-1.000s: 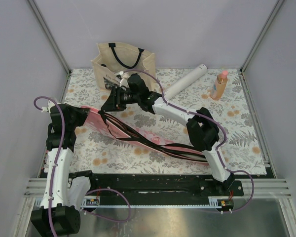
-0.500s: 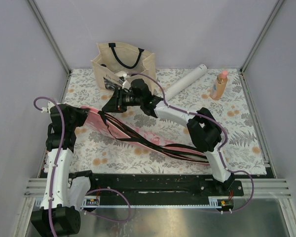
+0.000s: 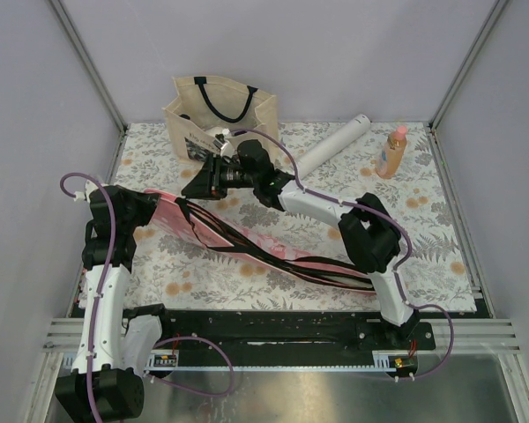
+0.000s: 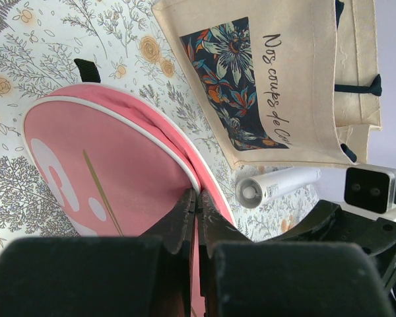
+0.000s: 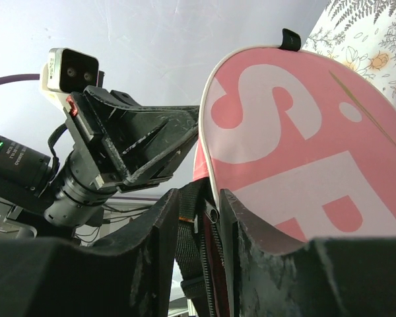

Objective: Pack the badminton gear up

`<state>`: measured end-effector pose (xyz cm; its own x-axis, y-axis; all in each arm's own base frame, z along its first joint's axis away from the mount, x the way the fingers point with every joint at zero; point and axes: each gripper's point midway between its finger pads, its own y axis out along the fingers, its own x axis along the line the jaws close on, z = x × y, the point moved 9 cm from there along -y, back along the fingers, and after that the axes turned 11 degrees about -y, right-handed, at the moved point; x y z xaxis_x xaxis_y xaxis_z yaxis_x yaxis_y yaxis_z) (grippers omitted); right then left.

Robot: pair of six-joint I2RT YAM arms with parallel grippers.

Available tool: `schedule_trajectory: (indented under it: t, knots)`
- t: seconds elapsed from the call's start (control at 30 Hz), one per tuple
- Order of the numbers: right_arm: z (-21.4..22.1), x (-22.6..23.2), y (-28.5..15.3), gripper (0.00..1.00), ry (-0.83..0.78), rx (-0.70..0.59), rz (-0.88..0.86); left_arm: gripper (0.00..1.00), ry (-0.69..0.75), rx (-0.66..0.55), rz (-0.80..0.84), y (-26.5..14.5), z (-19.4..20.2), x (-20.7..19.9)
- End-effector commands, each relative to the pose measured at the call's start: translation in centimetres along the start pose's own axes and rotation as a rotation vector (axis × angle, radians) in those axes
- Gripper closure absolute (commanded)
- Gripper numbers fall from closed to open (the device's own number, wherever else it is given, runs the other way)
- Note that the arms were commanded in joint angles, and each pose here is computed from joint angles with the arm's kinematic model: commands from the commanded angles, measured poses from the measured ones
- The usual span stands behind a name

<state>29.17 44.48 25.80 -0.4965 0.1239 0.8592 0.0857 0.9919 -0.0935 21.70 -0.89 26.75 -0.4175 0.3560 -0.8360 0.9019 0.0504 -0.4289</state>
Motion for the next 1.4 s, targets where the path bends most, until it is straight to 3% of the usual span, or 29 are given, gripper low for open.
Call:
schedule_trajectory:
  t: [0.0, 0.37, 0.57, 0.87, 0.93, 1.07, 1.37]
  knots:
    - [-0.9, 4.0, -1.3, 0.61, -0.054, -0.052, -0.070, 1.00, 0.006, 0.055, -0.049, 0.3, 0.8, 1.2]
    - [0.1, 2.8, -0.9, 0.61, -0.021, -0.056, -0.016, 1.00, 0.008, 0.055, -0.049, 0.3, 0.8, 1.1]
    - [0.3, 3.5, -0.7, 0.68, -0.025, -0.058, -0.035, 1.00, 0.009, 0.053, -0.048, 0.3, 0.8, 1.1]
    - [1.7, 3.7, -0.4, 0.67, 0.010, -0.065, -0.031, 1.00, -0.002, 0.052, -0.055, 0.5, 0.9, 1.4]
    - [1.8, 3.7, -0.4, 0.73, 0.015, -0.078, -0.031, 1.00, -0.002, 0.050, -0.054, 0.4, 0.8, 1.4]
    - [1.8, 4.0, -0.7, 1.00, 0.024, -0.099, -0.042, 1.00, -0.002, 0.041, -0.060, 0.4, 0.8, 1.4]
    - [2.9, 4.1, -3.6, 1.00, -0.012, -0.134, 0.086, 1.00, 0.012, -0.030, -0.109, 0.0, 0.0, 1.4]
